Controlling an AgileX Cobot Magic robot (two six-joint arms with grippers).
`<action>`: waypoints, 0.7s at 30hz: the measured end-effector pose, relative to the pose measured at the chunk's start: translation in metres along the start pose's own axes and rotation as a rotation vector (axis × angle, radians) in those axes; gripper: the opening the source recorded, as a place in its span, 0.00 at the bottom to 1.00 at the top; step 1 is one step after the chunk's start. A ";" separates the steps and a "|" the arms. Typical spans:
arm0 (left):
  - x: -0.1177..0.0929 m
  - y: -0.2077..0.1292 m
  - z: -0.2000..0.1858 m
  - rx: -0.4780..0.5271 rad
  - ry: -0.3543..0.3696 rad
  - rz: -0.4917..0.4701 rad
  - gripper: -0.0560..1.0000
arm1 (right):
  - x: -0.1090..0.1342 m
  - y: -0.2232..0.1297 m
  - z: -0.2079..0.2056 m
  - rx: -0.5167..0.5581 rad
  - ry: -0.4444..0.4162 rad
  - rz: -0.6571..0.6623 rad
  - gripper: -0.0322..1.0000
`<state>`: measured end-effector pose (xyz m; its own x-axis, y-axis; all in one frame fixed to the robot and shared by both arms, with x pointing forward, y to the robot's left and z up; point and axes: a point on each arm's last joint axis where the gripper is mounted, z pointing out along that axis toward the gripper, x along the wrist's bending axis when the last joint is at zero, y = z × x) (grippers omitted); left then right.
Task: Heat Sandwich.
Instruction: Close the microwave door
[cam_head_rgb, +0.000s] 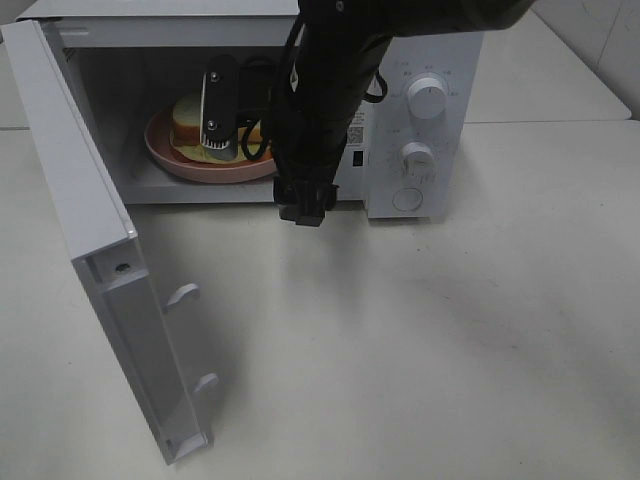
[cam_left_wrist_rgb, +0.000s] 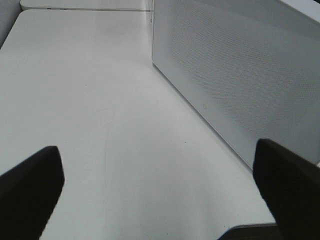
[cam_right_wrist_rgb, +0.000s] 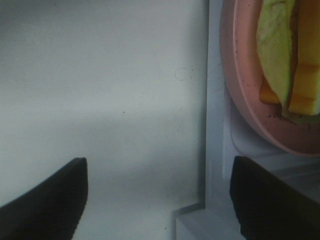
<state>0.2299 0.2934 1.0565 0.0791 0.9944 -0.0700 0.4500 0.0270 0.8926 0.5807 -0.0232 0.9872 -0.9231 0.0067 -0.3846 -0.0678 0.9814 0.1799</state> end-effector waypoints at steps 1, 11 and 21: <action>0.000 0.000 0.000 0.000 0.000 0.000 0.98 | 0.002 -0.002 -0.002 0.000 0.000 0.005 0.76; 0.000 0.000 0.000 0.000 0.000 0.000 0.98 | 0.028 -0.023 -0.025 -0.011 -0.004 0.090 0.77; 0.000 0.000 0.000 0.000 0.000 0.000 0.98 | 0.060 -0.050 -0.047 0.001 0.014 0.179 0.77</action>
<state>0.2299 0.2934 1.0565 0.0791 0.9944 -0.0700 0.4500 0.0270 0.8926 0.5111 -0.0805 0.9977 -0.9254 0.1791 -0.3339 0.0988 0.9648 0.2436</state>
